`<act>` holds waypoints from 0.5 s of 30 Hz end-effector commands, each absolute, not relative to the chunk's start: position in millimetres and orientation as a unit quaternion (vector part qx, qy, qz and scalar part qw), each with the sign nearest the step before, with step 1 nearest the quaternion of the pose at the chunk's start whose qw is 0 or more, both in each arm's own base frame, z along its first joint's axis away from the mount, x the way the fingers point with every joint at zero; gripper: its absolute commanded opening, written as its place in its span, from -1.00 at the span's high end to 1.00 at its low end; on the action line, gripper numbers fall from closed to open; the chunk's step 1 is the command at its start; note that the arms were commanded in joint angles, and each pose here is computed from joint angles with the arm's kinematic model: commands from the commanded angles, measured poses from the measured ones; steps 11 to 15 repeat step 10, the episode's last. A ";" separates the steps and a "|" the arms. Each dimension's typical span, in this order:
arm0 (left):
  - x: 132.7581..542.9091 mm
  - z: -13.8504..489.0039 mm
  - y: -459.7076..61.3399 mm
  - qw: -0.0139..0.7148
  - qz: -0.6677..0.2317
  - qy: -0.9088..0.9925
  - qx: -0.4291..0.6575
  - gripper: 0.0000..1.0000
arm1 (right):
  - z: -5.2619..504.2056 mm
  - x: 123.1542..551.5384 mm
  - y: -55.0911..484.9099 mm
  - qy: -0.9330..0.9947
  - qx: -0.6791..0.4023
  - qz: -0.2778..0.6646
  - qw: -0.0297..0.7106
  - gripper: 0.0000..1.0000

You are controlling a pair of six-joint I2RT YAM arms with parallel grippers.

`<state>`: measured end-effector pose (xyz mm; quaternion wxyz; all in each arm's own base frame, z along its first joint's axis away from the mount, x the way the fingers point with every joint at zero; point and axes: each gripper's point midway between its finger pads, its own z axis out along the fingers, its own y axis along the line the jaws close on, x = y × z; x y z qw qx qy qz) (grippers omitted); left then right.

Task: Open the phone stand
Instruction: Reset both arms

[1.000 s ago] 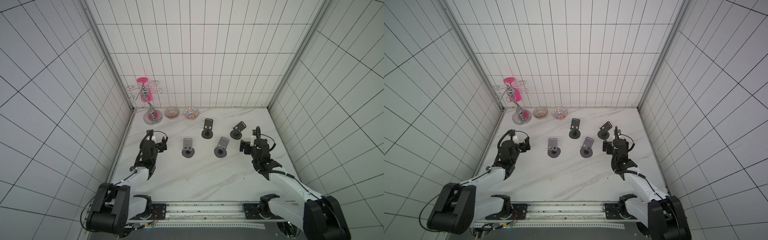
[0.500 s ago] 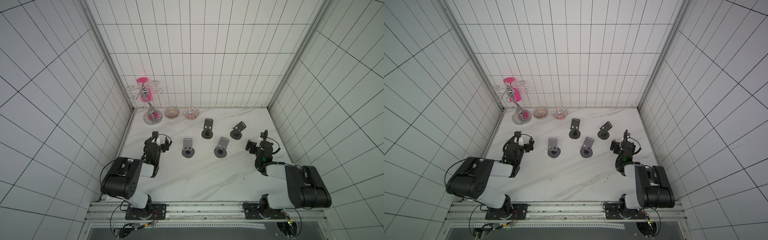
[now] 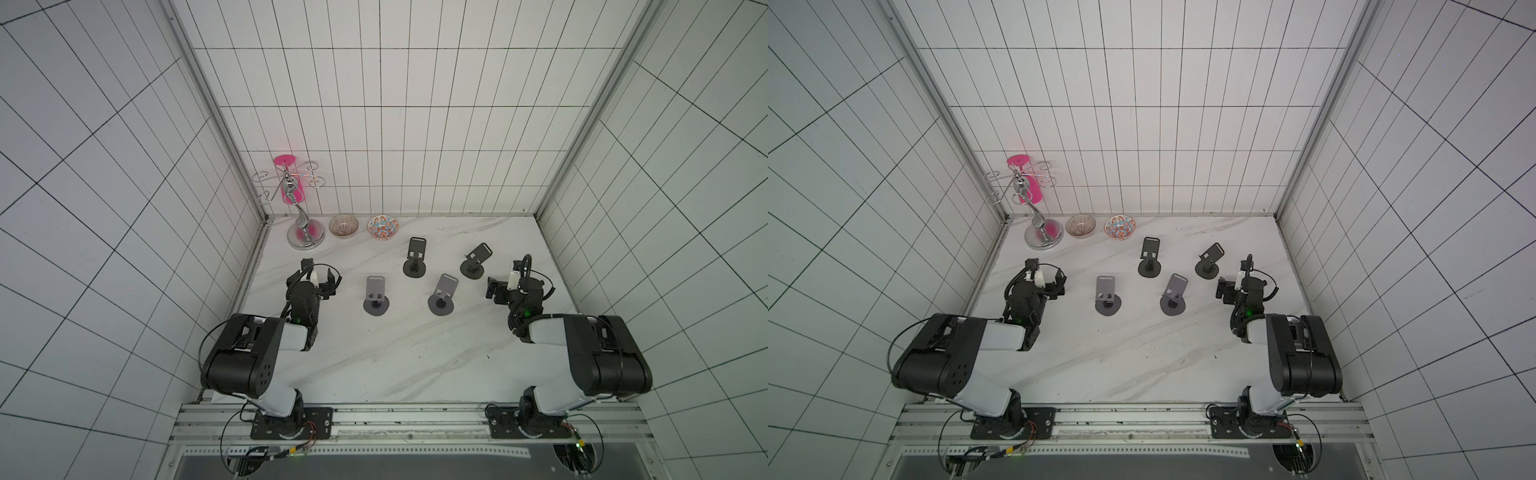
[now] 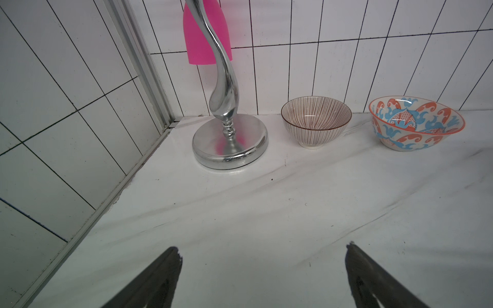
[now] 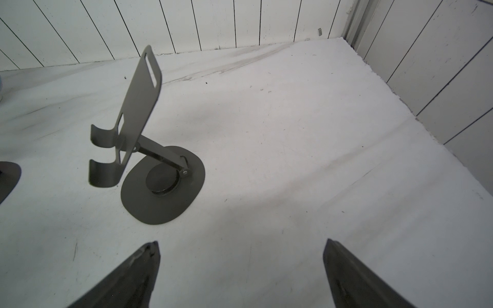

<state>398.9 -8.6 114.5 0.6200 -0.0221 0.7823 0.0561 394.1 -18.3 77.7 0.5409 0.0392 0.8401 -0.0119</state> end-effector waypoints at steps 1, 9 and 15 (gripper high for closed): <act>402.8 124.7 -7.0 0.632 0.059 0.772 -0.028 -0.95 | 93.3 403.7 -15.6 0.827 0.026 -0.011 0.561 -0.98; 403.4 124.1 -7.1 0.631 0.049 0.774 -0.024 -0.96 | 93.2 403.5 -15.2 0.827 0.026 -0.011 0.561 -0.98; 403.9 124.4 -6.8 0.631 0.049 0.774 -0.025 -0.95 | 93.5 403.6 -15.7 0.827 0.026 -0.011 0.561 -0.98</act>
